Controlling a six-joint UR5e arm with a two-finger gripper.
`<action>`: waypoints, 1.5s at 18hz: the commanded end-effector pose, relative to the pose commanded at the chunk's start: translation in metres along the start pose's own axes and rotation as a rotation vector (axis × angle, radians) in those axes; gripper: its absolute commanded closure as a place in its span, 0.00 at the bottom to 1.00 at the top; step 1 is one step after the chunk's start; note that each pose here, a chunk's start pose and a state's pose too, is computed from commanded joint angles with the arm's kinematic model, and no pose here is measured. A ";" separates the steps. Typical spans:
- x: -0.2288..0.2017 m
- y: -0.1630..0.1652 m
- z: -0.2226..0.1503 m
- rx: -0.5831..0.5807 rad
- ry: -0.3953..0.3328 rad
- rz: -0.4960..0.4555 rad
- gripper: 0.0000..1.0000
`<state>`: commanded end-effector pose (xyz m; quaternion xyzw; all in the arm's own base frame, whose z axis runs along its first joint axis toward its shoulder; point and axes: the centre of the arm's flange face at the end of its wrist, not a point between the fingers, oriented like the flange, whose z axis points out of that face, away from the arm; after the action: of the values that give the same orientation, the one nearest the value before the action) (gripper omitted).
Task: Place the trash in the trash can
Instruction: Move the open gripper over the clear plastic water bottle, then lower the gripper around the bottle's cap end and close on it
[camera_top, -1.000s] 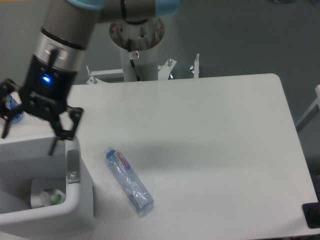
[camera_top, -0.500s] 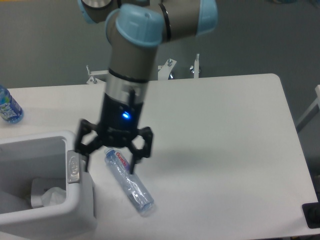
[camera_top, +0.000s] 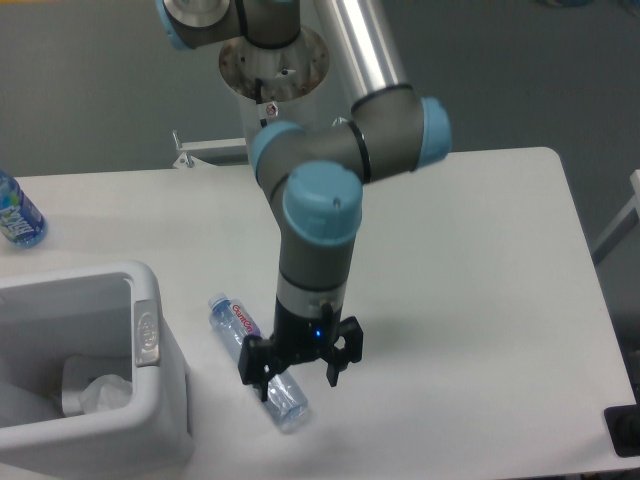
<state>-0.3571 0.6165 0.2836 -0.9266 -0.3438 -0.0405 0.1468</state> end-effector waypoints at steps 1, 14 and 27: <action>-0.001 0.006 0.015 -0.025 -0.014 0.003 0.00; 0.031 0.030 0.087 -0.128 -0.099 0.064 0.00; 0.027 0.036 0.097 -0.146 -0.120 0.059 0.37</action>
<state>-0.3160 0.6365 0.1874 -0.9453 -0.3206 -0.0057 0.0594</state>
